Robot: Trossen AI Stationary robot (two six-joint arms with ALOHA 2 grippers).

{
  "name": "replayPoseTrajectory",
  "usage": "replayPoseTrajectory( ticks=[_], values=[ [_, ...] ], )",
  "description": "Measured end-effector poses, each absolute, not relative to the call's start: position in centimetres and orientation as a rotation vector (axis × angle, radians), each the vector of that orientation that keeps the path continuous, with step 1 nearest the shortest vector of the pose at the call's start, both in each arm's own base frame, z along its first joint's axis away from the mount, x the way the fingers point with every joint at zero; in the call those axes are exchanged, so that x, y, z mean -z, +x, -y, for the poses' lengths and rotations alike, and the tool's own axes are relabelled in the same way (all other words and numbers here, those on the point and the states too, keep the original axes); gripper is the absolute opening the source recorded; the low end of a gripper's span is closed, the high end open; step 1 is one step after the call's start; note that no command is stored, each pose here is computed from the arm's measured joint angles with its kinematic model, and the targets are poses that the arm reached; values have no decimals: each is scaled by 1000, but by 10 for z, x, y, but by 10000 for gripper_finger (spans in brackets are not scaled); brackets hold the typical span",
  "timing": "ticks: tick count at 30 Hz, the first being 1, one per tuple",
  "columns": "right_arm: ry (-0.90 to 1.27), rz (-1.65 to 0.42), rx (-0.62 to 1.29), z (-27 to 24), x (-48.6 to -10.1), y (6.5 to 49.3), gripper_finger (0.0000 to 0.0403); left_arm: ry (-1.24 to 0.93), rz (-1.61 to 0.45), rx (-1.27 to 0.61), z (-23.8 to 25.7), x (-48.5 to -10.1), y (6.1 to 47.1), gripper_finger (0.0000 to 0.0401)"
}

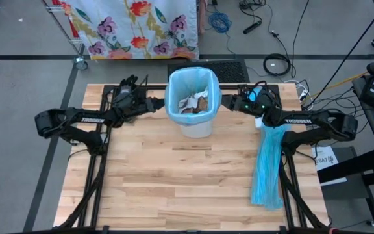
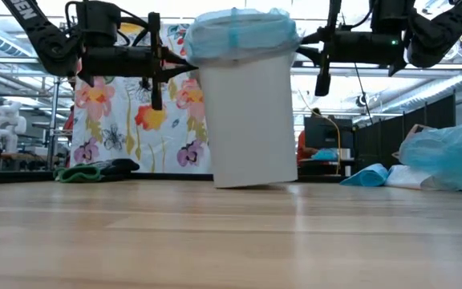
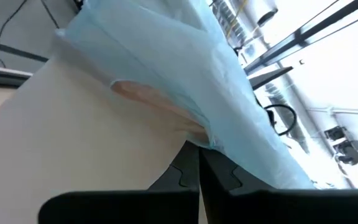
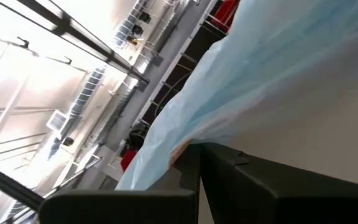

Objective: Place trash/remove bag and relplace
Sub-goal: Close the trash bag

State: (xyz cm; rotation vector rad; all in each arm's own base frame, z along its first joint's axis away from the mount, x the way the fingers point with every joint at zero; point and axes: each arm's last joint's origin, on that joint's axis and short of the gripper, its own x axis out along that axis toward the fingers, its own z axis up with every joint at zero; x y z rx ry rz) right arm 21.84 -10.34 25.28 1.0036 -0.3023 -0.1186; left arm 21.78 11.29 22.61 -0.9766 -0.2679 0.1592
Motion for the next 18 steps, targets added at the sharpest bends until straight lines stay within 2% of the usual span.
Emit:
replayPoseTrajectory(
  ticks=[11,18],
  values=[
    [1096,237,62,101,-251,218,0,-970,335,-109,-111,-234,217,0],
    [1166,89,132,98,-240,215,0,-993,336,-59,-105,-236,219,0]
  ],
)
